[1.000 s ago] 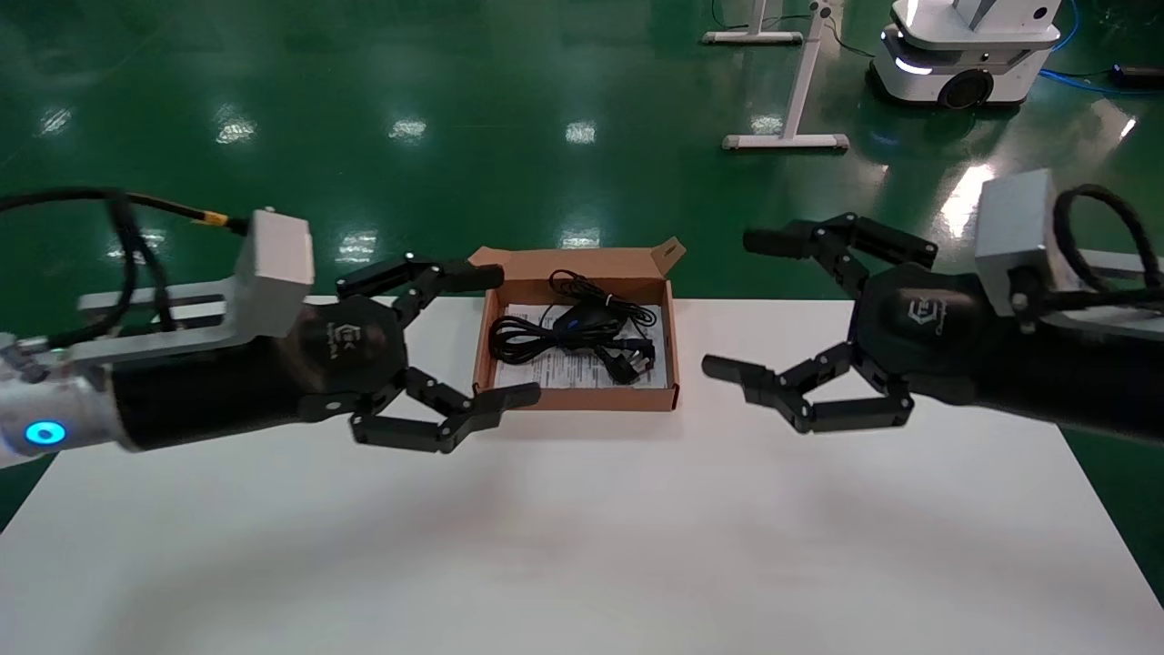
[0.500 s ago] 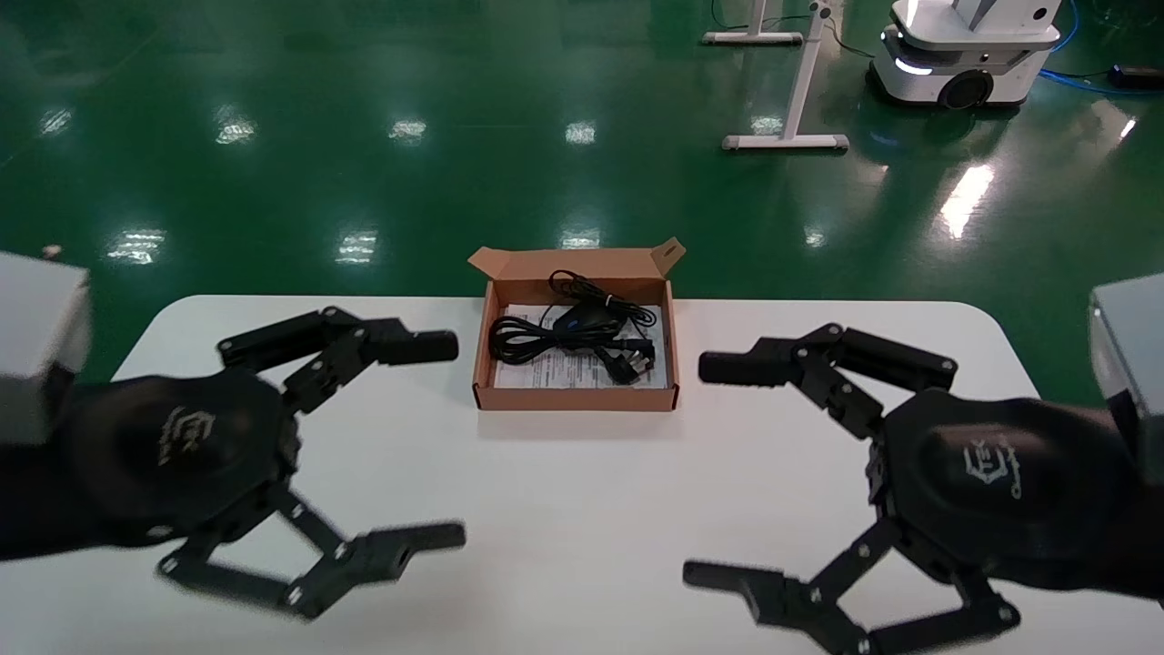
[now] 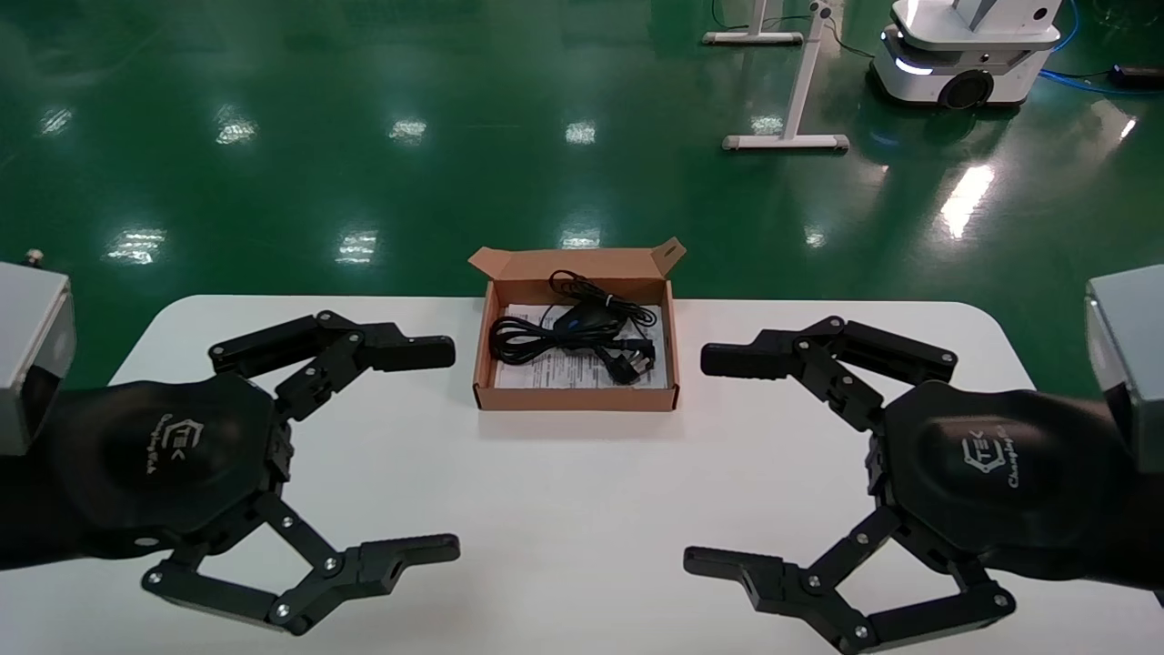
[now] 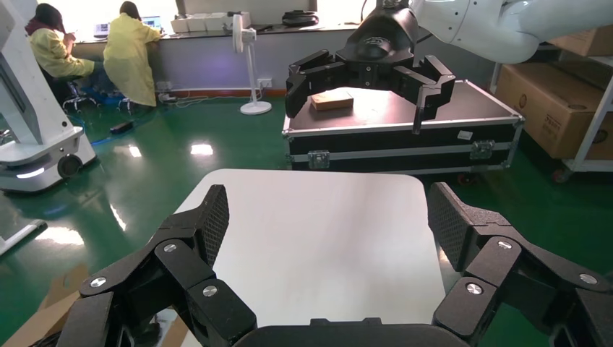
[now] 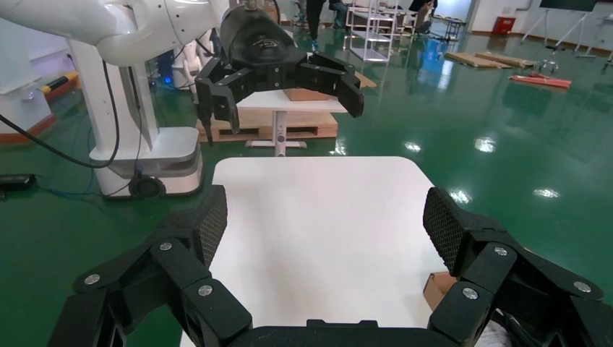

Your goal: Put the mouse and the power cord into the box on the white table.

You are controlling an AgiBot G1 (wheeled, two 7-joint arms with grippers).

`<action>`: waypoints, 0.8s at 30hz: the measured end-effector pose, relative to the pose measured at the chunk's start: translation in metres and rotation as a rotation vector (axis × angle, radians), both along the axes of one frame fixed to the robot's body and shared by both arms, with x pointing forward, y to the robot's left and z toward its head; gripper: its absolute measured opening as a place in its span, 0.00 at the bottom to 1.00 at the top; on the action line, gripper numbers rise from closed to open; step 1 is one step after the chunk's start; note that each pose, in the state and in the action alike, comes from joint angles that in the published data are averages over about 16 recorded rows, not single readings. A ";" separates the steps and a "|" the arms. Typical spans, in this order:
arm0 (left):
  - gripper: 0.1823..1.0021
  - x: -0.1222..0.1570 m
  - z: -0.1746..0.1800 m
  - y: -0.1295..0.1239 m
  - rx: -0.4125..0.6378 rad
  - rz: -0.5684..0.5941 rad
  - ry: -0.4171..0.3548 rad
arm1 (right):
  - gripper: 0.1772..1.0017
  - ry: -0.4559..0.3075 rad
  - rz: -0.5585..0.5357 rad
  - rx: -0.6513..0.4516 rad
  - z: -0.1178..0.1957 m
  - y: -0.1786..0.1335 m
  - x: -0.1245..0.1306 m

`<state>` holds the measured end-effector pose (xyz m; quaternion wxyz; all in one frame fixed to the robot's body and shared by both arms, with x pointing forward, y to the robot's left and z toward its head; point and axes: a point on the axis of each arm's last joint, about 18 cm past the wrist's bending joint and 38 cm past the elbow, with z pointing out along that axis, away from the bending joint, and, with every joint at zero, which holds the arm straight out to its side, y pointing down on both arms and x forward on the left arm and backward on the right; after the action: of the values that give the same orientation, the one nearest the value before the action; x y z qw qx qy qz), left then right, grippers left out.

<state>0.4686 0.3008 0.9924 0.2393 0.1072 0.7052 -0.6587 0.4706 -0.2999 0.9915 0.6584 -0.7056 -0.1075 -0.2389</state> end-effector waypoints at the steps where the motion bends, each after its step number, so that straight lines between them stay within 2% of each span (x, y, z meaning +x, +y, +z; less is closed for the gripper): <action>1: 1.00 0.001 0.000 0.000 0.000 0.001 0.000 | 1.00 0.000 -0.001 0.001 0.000 0.000 0.000; 24: 1.00 0.006 0.000 -0.001 -0.004 0.013 0.001 | 1.00 0.001 -0.012 0.005 0.000 -0.002 0.004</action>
<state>0.4751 0.3001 0.9920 0.2436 0.1018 0.7046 -0.6586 0.4746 -0.3019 0.9920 0.6587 -0.7048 -0.1022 -0.2429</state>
